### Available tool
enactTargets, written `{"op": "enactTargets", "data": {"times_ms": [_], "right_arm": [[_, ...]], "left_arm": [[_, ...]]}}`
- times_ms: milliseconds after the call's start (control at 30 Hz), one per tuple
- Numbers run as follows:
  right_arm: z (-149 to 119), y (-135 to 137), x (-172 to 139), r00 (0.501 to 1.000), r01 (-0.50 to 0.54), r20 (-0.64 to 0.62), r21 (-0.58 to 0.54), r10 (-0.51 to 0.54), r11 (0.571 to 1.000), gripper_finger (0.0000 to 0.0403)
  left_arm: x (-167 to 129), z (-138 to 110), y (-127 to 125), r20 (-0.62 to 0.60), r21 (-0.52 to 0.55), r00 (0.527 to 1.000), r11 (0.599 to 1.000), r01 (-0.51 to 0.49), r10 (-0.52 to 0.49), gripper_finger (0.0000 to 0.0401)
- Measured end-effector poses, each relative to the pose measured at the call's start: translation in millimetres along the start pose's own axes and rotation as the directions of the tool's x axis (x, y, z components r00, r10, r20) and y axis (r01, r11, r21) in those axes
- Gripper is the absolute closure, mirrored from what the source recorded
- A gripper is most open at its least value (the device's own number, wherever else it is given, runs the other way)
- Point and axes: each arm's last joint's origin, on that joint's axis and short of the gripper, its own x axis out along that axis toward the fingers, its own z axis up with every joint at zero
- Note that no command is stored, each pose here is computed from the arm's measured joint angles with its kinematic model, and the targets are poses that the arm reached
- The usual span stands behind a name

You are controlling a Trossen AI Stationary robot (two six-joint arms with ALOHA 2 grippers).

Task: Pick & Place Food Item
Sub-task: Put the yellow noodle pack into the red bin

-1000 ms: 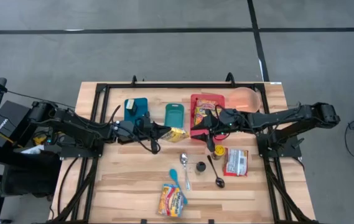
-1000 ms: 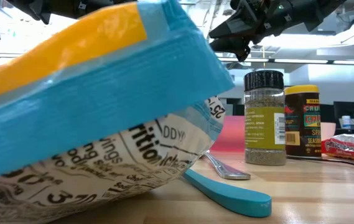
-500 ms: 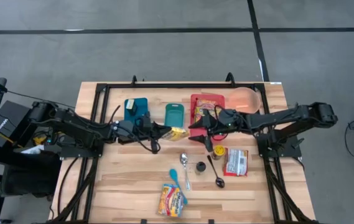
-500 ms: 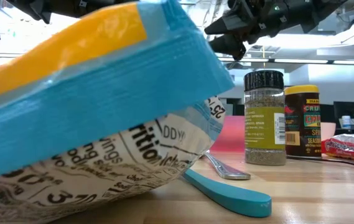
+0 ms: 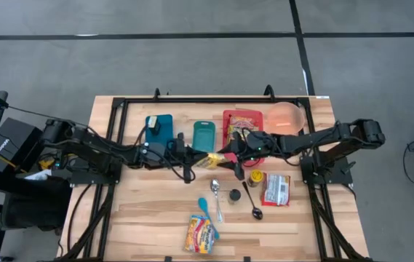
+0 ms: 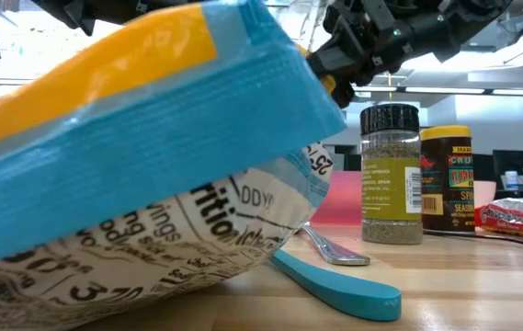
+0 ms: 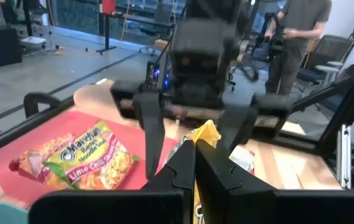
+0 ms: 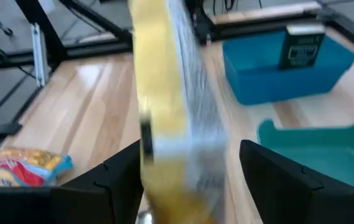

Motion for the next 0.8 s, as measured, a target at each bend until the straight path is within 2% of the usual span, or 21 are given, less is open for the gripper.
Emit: {"op": "enactTargets", "data": {"times_ms": [133,333,467,800], "right_arm": [[-5,-1,0,0.999,0.008,-0.048,0.004,-0.008,1.0,0.0159],[-2,0,-3,0.999,-0.011,-0.039,0.007,0.011,1.0,0.0159],[4,3,-4,1.0,-0.025,0.012,0.0,0.025,1.0,0.0162],[5,6,-4,0.999,-0.036,0.034,0.014,0.036,0.999,0.0234]], "left_arm": [[-5,7,0,0.012,-0.004,1.0,1.0,0.001,-0.001,0.0401],[-5,5,1,-0.008,0.002,1.0,1.0,-0.003,0.003,0.0401],[-5,5,1,-0.008,-0.002,1.0,1.0,-0.003,0.003,0.0401],[-5,5,1,-0.007,-0.003,1.0,1.0,-0.004,0.004,0.0401]]}}
